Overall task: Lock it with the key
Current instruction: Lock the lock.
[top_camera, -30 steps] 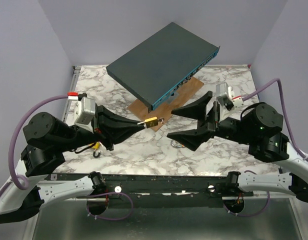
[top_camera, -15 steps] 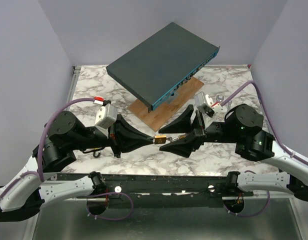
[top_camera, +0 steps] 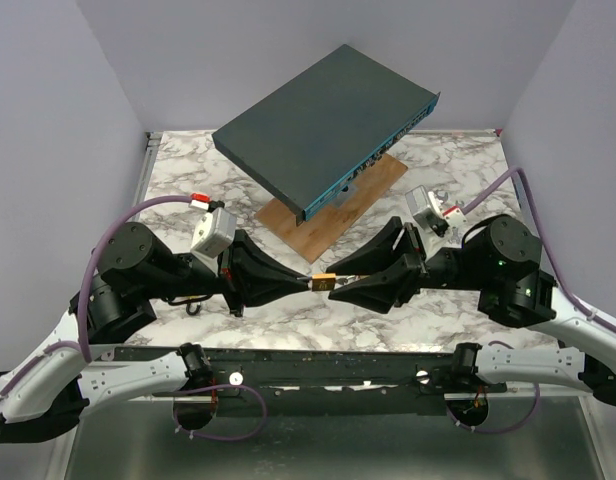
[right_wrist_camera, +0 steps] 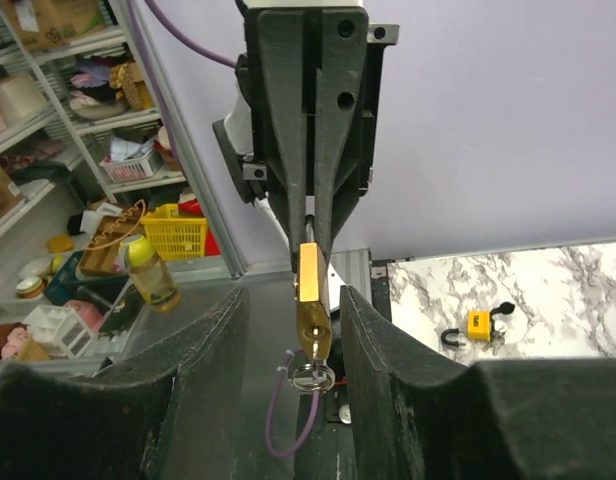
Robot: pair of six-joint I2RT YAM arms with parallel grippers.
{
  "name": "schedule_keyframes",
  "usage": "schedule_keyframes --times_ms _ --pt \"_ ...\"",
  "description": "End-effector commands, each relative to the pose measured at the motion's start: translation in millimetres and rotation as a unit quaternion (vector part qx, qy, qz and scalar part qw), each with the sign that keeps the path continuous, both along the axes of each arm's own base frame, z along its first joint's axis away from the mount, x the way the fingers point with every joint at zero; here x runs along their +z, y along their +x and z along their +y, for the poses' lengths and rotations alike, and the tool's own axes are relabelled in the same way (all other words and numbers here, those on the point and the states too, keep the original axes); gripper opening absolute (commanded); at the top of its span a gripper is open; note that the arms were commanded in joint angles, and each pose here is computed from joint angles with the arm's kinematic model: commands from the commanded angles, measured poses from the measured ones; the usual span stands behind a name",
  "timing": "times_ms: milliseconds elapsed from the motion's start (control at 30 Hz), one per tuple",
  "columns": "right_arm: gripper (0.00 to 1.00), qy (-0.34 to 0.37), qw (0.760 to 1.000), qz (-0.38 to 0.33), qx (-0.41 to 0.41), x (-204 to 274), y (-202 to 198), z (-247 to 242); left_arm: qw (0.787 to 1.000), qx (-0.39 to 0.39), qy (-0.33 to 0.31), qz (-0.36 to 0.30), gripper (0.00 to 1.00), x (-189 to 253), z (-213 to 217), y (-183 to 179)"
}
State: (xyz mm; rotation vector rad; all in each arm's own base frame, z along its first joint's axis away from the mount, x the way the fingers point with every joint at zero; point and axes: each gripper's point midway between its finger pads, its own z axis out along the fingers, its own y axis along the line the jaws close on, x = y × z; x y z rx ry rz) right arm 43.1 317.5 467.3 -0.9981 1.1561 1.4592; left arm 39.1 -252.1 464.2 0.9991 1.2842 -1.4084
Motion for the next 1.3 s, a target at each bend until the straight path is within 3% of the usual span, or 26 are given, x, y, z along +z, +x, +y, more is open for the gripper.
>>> schedule_keyframes --times_ms 0,267,1067,1133,1233,1267 --pt "0.43 0.014 1.000 -0.001 0.025 4 -10 -1 1.000 -0.005 -0.020 -0.005 0.00 10 -1 -1" --pt "0.43 0.004 1.000 0.004 0.025 -4 -7 6 1.000 -0.003 -0.020 -0.003 0.00 10 -4 1" --pt "0.23 0.007 1.000 0.010 0.029 -4 -8 6 1.000 0.007 -0.013 0.003 0.00 5 -6 6" --pt "0.18 0.007 1.000 0.014 0.027 -4 -7 7 1.000 0.008 -0.010 0.005 0.00 3 -7 7" --pt "0.01 0.004 0.999 0.022 0.024 -4 -6 8 1.000 0.010 -0.007 0.008 0.00 2 -7 8" --pt "0.01 0.003 0.999 0.024 0.021 -4 -5 8 1.000 0.011 -0.004 0.009 0.00 1 -7 8"
